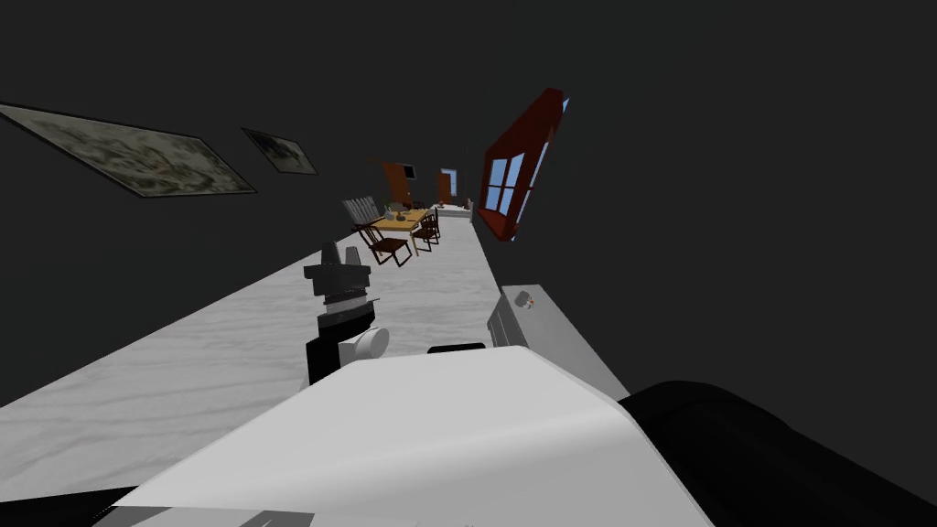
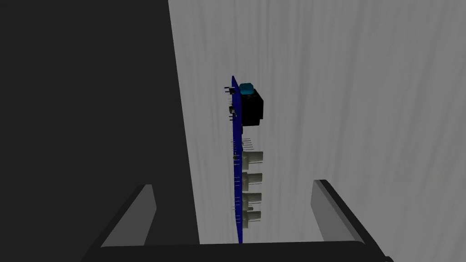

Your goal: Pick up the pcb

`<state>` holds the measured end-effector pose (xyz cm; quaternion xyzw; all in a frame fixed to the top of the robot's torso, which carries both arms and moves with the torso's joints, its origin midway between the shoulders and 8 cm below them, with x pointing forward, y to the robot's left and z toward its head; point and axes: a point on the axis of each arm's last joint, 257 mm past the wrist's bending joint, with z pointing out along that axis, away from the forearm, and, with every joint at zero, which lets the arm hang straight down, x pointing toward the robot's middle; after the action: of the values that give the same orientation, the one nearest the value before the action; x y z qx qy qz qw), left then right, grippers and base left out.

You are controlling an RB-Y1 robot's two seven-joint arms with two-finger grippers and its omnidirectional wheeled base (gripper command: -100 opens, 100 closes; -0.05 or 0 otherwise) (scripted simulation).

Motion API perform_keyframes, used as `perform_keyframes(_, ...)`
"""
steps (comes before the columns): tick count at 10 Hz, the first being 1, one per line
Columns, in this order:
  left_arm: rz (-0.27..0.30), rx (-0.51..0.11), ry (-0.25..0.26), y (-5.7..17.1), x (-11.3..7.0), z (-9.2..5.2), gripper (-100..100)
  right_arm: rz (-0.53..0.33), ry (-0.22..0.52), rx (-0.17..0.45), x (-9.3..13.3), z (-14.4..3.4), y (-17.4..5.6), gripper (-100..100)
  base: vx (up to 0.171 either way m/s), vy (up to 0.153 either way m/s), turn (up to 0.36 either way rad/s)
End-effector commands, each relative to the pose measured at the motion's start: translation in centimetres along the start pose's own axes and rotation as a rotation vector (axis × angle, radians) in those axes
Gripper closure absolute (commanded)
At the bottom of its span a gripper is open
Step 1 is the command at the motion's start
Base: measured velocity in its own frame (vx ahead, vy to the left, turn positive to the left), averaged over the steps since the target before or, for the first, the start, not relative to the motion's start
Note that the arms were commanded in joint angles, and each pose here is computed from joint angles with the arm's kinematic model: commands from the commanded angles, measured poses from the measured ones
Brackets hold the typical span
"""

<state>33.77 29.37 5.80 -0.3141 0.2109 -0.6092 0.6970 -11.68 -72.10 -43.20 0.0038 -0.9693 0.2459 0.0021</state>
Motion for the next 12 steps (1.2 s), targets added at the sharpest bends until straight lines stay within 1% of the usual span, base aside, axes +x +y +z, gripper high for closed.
perform_keyframes(1, 0.0, 0.0, 0.0, 0.0, 0.0, 0.0, 0, 0.004, 0.004, 0.005, 0.58, 0.5, 0.55, -100, 0.01, -0.033, 0.05)
perform_keyframes(2, 0.0, 0.0, 0.0, 0.0, 0.0, 0.0, 0, 0.006, 0.007, 0.007, 0.93, 0.8, 0.9, -100, 0.016, -0.056, 0.053)
perform_keyframes(3, 0.0, 0.0, 0.0, 0.0, 0.0, 0.0, 0, 0.007, 0.005, 0.005, 0.69, 0.63, 0.68, -100, 0.006, -0.027, 0.012)
perform_keyframes(4, 0.0, 0.0, 0.0, 0.0, 0.0, 0.0, 0, 0.005, 0.005, 0.006, 0.72, 0.66, 0.69, 100, 0.0, 0.0, 0.0)
perform_keyframes(8, 0.0, 0.0, 0.0, 0.0, 0.0, 0.0, 0, 0.006, 0.006, 0.006, 0.72, 0.65, 0.66, 100, 0.0, 0.0, 0.0)
perform_keyframes(9, 0.0, 0.0, 0.0, 0.0, 0.0, 0.0, 0, 0.006, 0.005, 0.006, 0.72, 0.65, 0.65, 0, 0.0, 0.0, 0.0)
perform_keyframes(10, 0.0, 0.0, 0.0, 0.0, 0.0, 0.0, 0, 0.002, 0.002, 0.002, 0.23, 0.2, 0.22, 100, -0.006, 0.03, -0.059)
perform_keyframes(11, 0.0, 0.0, 0.0, 0.0, 0.0, 0.0, 0, 0.002, 0.003, 0.005, 0.39, 0.43, 0.33, 100, -0.004, 0.02, -0.017)
perform_keyframes(12, 0.0, 0.0, 0.0, 0.0, 0.0, 0.0, 0, 0.002, 0.003, 0.005, 0.37, 0.4, 0.31, 0, 0.0, 0.0, 0.0)
